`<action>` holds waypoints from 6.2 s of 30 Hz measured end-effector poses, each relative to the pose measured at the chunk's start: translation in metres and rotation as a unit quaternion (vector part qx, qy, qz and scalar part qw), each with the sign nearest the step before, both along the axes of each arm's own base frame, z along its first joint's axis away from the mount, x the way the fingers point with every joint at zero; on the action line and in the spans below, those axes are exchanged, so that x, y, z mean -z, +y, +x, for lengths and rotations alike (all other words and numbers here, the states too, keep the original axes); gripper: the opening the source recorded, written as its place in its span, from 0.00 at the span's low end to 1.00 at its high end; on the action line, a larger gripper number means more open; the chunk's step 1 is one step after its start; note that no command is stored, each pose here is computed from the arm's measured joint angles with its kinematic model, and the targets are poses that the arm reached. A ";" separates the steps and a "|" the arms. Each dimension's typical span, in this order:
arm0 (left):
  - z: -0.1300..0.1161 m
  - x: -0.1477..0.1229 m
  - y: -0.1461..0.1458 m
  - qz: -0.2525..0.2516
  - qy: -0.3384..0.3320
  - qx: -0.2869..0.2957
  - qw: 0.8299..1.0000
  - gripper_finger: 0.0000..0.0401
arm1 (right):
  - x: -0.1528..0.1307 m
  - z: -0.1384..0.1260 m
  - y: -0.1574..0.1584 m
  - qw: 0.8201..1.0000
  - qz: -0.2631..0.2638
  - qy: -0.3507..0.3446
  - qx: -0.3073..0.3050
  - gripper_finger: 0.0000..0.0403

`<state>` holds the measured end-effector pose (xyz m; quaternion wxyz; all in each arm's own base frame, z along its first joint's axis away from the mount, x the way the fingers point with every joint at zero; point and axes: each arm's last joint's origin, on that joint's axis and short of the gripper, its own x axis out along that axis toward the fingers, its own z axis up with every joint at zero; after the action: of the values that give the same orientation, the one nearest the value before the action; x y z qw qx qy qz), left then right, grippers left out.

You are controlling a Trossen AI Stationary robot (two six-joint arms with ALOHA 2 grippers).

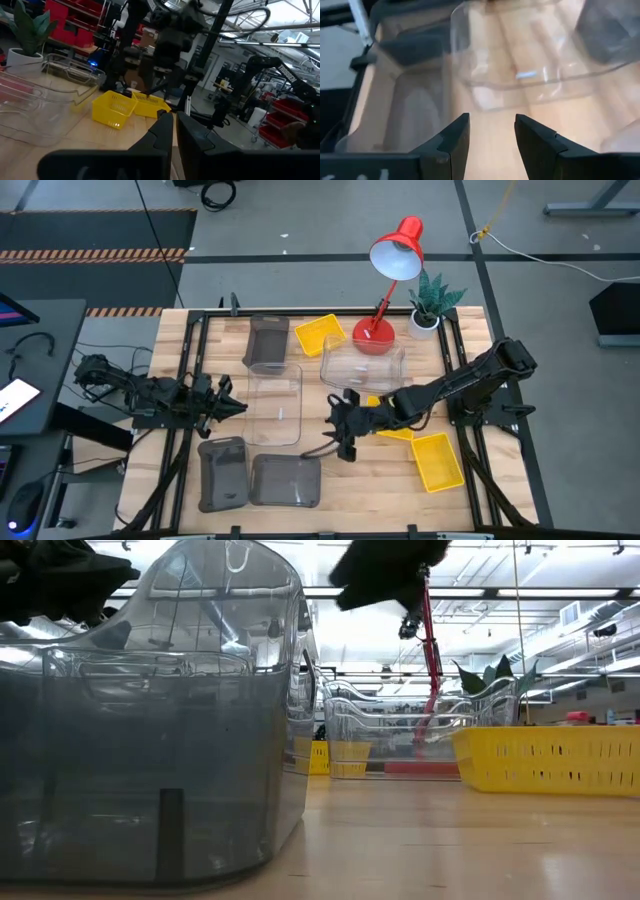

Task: Stack baskets by color
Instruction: Stack the left black bin on the right black bin

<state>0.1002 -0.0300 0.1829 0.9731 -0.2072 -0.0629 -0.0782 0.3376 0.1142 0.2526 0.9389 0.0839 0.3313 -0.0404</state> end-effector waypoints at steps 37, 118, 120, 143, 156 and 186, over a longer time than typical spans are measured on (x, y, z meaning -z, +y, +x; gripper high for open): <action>0.038 -0.075 -0.077 -0.003 0.375 0.225 0.899 0.04 | 0.020 -0.057 0.023 0.974 -0.123 0.183 0.043 0.40; 0.086 -0.049 -0.236 -0.103 0.757 -0.022 0.645 0.02 | 0.013 -0.046 0.037 0.987 -0.110 0.116 -0.012 0.40; 0.089 -0.065 -0.234 -0.108 0.759 -0.031 0.641 0.02 | 0.014 -0.047 0.037 0.986 -0.111 0.122 -0.024 0.40; 0.137 -0.188 -0.206 -0.288 0.600 -0.113 0.738 0.02 | 0.047 -0.052 0.052 0.985 -0.091 0.060 -0.136 0.40; 0.164 -0.204 -0.201 -0.295 0.508 -0.063 0.807 0.02 | 0.072 -0.063 0.061 0.979 -0.065 -0.053 -0.185 0.40; 0.218 -0.147 -0.211 -0.383 0.560 -0.123 0.724 0.02 | 0.063 -0.074 0.045 0.973 -0.124 -0.013 -0.193 0.40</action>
<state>0.3185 -0.2412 0.3296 0.6701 -0.5585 0.4444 0.2038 0.2634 0.1594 0.1901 0.9361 -0.0981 0.3219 0.1021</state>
